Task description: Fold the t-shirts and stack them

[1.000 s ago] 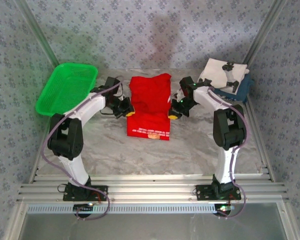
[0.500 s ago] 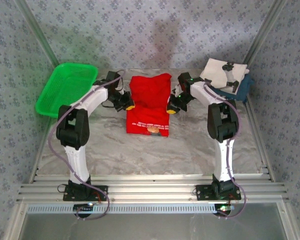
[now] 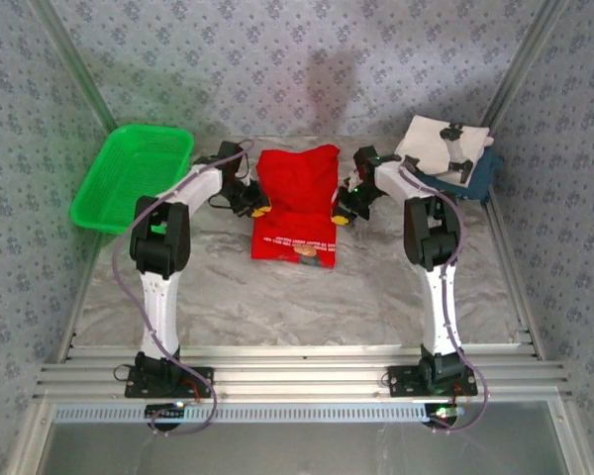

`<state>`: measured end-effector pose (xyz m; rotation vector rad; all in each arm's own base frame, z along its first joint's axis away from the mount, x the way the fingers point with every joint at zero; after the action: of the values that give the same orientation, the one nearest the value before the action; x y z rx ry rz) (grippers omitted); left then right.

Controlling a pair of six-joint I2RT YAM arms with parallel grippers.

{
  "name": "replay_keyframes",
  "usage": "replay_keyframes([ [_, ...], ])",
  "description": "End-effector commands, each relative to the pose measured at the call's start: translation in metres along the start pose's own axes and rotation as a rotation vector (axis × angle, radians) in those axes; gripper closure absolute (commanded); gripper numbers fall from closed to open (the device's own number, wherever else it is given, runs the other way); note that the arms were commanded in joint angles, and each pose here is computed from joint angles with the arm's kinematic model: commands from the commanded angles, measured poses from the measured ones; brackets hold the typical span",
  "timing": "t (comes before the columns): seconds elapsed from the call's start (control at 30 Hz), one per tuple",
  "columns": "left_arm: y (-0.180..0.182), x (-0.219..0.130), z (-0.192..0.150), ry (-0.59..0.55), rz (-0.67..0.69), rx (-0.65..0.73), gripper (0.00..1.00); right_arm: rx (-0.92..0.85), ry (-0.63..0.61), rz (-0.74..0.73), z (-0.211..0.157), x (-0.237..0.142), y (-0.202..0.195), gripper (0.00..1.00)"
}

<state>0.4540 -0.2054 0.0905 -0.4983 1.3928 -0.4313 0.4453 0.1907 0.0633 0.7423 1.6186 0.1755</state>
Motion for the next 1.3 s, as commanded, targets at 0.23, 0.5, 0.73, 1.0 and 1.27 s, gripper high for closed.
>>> replay_keyframes([
  [0.23, -0.073, -0.089, 0.068, -0.231, -0.162, 0.057, 0.40, -0.010, -0.203, 0.266, 0.032, -0.089, 0.065, 0.52],
  [0.5, -0.060, -0.119, -0.015, -0.218, -0.119, 0.048, 0.33, -0.047, -0.218, 0.254, -0.056, -0.110, 0.040, 0.59],
  [0.73, -0.023, -0.050, -0.075, -0.084, -0.120, -0.037, 0.85, 0.057, -0.124, 0.248, -0.069, -0.022, 0.002, 0.97],
  [1.0, -0.013, -0.002, -0.032, -0.064, -0.079, -0.056, 0.86, 0.062, -0.161, 0.230, -0.024, 0.010, 0.010, 0.99],
  [1.27, -0.018, -0.004, 0.021, -0.105, -0.068, -0.056, 0.84, 0.090, -0.164, 0.245, 0.018, 0.009, 0.026, 0.97],
])
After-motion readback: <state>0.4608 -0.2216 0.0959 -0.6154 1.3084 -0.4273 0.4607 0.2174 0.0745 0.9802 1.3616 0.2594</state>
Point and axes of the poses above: each hand's point on the last joint's axis, 136 mm out from that joint toward the fingers, its own x axis out along the fingers, its own y axis along the line the jaws close on, z = x × y, the point moved 3 cm from there along -x, back along the fingers, and after that the axes turned 11 degrees about x, right-handed, at the moved point
